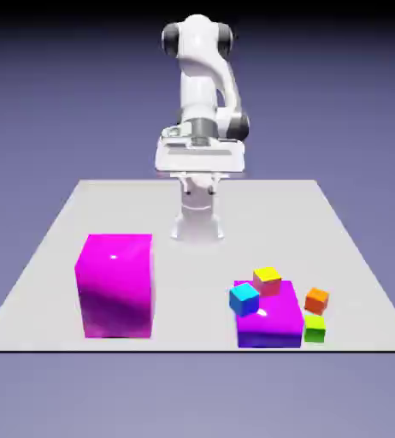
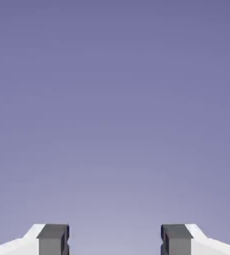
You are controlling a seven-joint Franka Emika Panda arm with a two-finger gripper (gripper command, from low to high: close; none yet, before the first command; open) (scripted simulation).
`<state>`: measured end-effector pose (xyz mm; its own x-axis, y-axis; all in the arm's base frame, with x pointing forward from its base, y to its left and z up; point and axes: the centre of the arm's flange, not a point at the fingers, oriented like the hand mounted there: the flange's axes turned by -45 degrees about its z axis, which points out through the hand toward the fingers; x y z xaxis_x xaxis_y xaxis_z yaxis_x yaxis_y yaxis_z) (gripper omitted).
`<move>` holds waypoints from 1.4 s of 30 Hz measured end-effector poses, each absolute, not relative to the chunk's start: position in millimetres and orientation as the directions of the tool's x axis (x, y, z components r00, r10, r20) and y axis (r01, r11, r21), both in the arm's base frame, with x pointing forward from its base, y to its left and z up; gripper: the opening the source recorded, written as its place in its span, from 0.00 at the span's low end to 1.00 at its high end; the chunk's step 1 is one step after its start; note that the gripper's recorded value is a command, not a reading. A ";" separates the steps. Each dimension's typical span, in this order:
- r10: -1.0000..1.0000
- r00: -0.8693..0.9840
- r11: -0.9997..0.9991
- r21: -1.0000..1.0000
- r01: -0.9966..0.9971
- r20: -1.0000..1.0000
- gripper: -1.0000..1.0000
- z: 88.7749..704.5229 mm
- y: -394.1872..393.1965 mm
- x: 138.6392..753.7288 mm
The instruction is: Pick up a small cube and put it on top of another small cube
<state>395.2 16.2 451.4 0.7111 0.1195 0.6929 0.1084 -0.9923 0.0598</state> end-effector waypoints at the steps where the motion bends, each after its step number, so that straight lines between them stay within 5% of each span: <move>1: 0.176 0.718 -0.983 0.082 0.163 0.674 0.50 445.5 26.0 399.7; 10: 0.662 0.600 -0.737 0.244 0.631 0.449 0.50 384.9 120.7 424.3; 21: 0.994 0.077 -0.097 0.297 0.950 0.080 0.50 297.7 239.6 410.8; 28: 0.928 -0.333 0.364 0.220 0.905 -0.168 0.50 241.3 301.9 384.0; 35: 0.630 -0.675 0.745 0.052 0.665 -0.385 0.50 189.9 355.7 346.4; 42: 0.531 -0.731 0.809 0.001 0.587 -0.429 0.50 132.5 359.1 349.9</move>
